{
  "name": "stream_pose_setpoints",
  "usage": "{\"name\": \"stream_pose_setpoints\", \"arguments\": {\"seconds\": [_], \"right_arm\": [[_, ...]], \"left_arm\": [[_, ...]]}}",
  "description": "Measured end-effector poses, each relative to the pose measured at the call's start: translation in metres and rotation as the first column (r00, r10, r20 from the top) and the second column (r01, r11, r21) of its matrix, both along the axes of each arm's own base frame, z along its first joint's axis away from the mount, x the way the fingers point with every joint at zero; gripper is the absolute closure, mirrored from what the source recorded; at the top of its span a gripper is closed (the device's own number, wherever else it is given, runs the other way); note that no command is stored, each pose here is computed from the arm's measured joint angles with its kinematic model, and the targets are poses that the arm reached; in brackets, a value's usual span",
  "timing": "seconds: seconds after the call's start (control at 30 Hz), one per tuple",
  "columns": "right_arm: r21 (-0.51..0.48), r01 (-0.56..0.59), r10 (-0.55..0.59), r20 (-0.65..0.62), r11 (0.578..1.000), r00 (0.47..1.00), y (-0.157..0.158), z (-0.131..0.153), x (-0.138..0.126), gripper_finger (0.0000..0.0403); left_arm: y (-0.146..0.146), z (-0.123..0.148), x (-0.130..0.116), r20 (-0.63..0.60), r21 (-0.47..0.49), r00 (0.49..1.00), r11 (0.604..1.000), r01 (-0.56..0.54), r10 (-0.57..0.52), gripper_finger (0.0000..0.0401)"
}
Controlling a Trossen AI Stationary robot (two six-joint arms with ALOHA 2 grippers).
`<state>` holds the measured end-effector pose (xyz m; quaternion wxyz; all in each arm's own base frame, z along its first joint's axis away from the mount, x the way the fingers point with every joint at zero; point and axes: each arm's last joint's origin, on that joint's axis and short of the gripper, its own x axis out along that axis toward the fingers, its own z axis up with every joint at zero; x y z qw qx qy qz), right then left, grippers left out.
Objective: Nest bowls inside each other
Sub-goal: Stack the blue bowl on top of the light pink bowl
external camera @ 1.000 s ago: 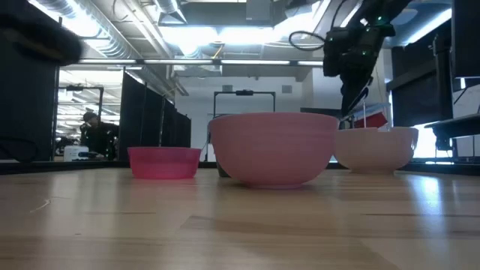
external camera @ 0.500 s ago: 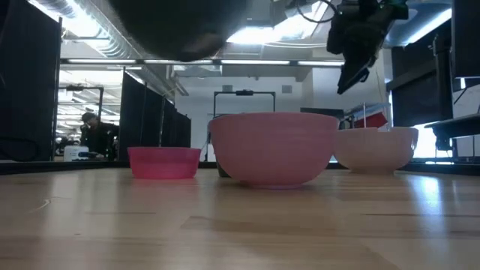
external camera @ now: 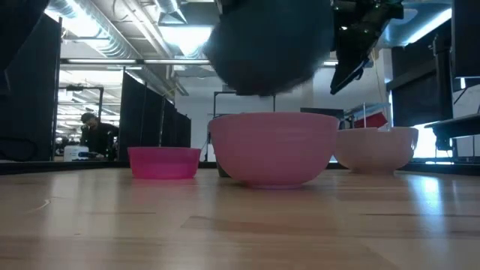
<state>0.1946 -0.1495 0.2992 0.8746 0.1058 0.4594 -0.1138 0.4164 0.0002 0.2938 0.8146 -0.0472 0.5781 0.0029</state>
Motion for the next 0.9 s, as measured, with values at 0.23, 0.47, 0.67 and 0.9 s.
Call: {"name": "stream_pose_setpoints", "arguments": {"seconds": [0.23,0.47,0.67,0.9], "right_arm": [[-0.014,0.015,-0.015,-0.009,1.0,1.0,-0.001,0.0,0.0,0.0228],[-0.015,0.016,-0.016,-0.01,1.0,1.0,-0.001,0.0,0.0,0.0228],[-0.01,0.026,-0.026,-0.008,1.0,1.0,-0.001,0.0,0.0,0.0228],[-0.008,0.027,-0.027,-0.01,1.0,1.0,-0.001,0.0,0.0,0.0228]], "left_arm": [[0.0,-0.033,0.018,-0.083,-0.005,0.996,0.999,0.033,-0.033,0.0401],[0.011,-0.038,0.023,-0.067,0.001,0.997,1.0,0.031,-0.031,0.0401],[0.02,-0.053,0.026,-0.116,0.007,0.992,0.999,0.045,-0.044,0.0401],[0.013,-0.06,0.029,-0.131,0.009,0.987,0.996,0.092,-0.09,0.0399]]}}
